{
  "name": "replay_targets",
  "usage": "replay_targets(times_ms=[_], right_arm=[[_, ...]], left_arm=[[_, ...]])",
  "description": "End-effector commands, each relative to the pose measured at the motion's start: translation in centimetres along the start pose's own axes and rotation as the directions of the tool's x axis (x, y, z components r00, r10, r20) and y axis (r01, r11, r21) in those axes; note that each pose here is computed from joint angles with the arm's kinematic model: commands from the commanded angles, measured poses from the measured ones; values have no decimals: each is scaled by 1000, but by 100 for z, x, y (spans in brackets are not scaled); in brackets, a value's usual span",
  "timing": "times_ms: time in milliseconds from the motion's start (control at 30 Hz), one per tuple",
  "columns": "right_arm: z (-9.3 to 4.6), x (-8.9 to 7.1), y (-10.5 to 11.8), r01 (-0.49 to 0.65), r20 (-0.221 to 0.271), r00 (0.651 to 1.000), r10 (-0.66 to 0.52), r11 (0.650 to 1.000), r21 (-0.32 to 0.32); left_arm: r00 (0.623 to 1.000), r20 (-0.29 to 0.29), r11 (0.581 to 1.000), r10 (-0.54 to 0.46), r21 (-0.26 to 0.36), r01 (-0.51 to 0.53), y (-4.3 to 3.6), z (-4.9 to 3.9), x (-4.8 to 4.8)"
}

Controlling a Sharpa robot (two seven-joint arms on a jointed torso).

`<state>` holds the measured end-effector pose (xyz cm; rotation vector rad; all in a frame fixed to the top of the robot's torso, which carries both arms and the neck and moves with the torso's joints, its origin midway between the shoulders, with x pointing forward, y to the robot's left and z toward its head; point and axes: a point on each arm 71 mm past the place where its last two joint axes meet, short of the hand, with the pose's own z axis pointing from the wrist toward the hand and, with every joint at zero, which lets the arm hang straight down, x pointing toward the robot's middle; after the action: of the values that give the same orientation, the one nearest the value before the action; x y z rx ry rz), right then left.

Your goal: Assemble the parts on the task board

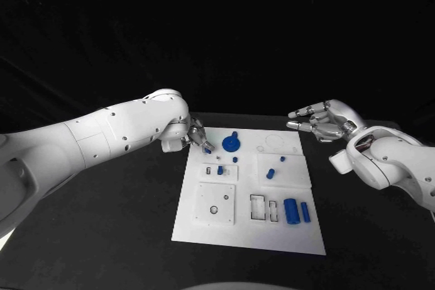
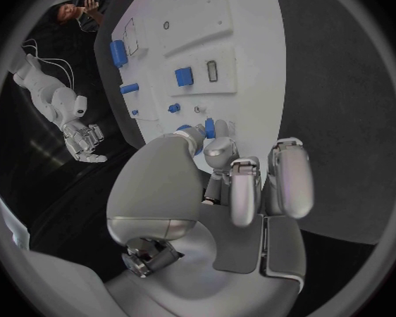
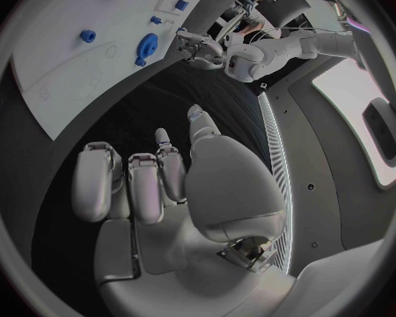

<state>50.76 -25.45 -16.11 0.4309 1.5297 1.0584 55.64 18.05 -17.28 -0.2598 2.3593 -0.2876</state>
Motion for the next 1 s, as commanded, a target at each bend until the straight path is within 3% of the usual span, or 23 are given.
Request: replay_targets(times_ms=[33,467,667,1000], right_arm=[[0,20,2,2,-20,1000,-2,1000,-5],[-13,15,-10,2,-21,1000,-2,1000,-2],[-15,18,-15,1,-22,1000,-1,1000,-1],[-19,28,-22,-1,-26,1000,1,1000,1]], left_arm=[[998,61,1000,5,14,-6,-34,-65,10],[981,168,994,93,39,-100,41,-193,340],[982,163,993,98,48,-107,65,-198,460],[988,112,993,103,53,-109,67,-221,573]])
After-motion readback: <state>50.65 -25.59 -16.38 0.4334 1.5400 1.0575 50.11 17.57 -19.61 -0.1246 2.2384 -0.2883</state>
